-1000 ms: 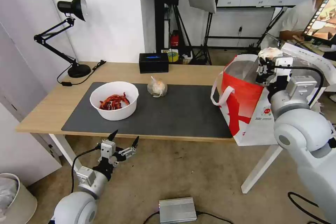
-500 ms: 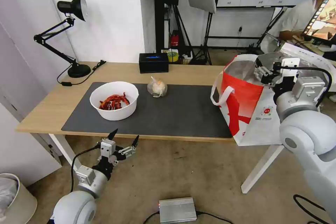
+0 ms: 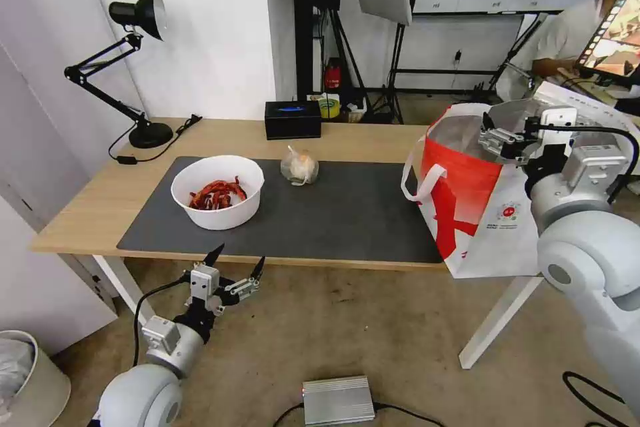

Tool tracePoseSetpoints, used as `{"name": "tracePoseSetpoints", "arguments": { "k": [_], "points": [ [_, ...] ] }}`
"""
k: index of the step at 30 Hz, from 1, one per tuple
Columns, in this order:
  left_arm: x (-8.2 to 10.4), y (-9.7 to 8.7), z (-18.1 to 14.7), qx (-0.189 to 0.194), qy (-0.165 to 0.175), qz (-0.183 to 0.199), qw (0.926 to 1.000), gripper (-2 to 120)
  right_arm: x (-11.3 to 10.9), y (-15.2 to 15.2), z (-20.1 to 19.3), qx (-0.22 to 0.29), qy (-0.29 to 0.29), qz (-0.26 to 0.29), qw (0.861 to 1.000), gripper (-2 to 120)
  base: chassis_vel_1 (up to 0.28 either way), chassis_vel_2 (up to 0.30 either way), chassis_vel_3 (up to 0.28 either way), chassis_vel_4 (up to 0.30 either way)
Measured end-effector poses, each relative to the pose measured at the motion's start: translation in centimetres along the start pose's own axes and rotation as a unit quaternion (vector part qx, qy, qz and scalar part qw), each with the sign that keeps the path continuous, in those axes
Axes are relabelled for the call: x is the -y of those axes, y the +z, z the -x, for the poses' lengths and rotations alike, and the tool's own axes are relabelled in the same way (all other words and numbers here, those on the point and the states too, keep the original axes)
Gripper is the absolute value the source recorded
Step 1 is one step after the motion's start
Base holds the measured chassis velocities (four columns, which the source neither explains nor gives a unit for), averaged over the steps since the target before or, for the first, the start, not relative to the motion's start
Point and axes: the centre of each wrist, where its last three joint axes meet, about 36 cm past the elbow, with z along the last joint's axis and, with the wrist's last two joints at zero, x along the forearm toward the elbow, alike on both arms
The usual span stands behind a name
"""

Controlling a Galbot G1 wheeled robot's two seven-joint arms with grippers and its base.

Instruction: Pick up the trash from the table and place it into the takeout bag.

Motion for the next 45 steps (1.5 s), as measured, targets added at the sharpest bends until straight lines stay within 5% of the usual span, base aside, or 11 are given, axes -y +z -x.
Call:
{"name": "tracePoseSetpoints", "arguments": {
  "k": [4,11,23,31,45],
  "points": [
    [0.0,-0.1,0.0,0.001,-0.001,0.0,1.0,100,-0.5,-0.4,-0.8,0.061,-0.075,0.057,0.994,100,0.0,0.0,0.0,0.0],
    [-0.1,-0.1,-0.1,0.002,-0.004,0.0,1.0,100,-1.1,-0.1,-2.4,0.063,-0.149,0.095,0.982,100,0.0,0.0,0.0,0.0],
    [-0.7,-0.3,-0.1,0.005,-0.011,0.004,0.9999,100,-3.1,2.8,-6.9,-0.092,-0.236,0.1,0.962,100,0.0,0.0,0.0,0.0],
    [-1.4,-0.3,-0.3,-0.001,-0.01,-0.001,0.9999,100,-4.4,5.0,-9.6,-0.187,-0.219,0.086,0.954,100,0.0,0.0,0.0,0.0],
    [-1.8,-0.2,-0.2,-0.008,-0.002,0.0,1.0,100,-4.8,10.9,-11.3,-0.175,-0.245,0.115,0.947,100,0.0,0.0,0.0,0.0]
  ]
}}
